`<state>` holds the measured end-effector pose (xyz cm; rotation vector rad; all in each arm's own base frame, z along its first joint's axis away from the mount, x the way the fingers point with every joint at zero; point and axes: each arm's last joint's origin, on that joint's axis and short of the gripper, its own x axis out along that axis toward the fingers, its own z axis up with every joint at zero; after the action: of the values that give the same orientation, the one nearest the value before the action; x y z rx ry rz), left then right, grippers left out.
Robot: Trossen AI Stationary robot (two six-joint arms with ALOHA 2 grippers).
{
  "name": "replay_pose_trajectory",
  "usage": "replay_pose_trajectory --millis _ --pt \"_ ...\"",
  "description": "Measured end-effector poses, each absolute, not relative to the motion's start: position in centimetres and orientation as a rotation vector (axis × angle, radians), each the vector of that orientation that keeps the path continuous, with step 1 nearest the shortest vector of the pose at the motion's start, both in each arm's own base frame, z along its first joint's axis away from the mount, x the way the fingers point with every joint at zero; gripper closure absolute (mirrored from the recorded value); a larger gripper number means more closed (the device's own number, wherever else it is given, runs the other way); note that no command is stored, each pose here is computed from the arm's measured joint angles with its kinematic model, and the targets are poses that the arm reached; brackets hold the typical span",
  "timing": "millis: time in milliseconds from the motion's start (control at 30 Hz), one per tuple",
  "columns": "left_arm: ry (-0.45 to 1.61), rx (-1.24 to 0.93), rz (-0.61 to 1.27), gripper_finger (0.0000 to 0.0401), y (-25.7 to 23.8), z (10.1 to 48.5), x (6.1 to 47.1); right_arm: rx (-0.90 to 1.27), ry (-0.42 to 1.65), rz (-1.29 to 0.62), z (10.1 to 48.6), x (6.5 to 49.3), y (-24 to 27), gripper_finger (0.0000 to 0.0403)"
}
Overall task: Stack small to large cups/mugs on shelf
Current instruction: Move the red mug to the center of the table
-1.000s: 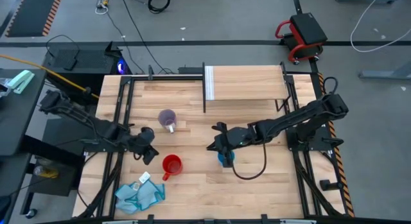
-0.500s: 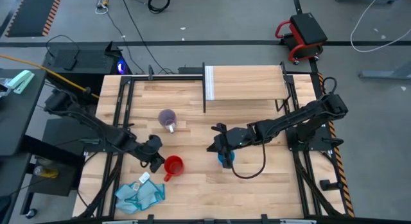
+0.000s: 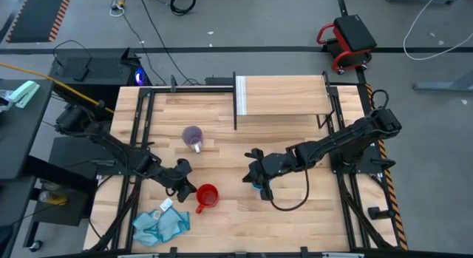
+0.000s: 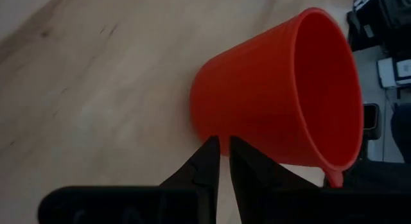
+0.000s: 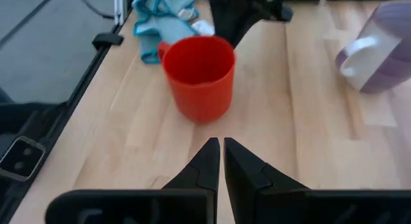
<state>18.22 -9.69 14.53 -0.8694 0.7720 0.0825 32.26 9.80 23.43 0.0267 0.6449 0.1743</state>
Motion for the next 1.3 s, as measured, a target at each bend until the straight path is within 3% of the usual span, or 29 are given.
replay_pose_trajectory --millis 367,833,1067,1300 --pt "0.717 -0.875 0.033 0.0361 -10.0 14.9 18.7 0.039 0.757 0.100 22.5 30.4 12.5 0.0375" --pt "0.711 -0.828 0.012 0.0360 -10.0 14.9 18.7 -0.073 0.566 -0.051 21.3 26.5 21.1 0.0375" --pt "0.706 -0.829 0.008 0.0358 -10.0 15.0 18.7 -0.093 0.499 -0.019 17.1 28.1 24.0 0.0375" --pt "0.697 -0.834 0.002 0.0356 -10.0 15.1 18.8 -0.050 0.429 -0.112 13.5 32.7 22.5 0.0375"
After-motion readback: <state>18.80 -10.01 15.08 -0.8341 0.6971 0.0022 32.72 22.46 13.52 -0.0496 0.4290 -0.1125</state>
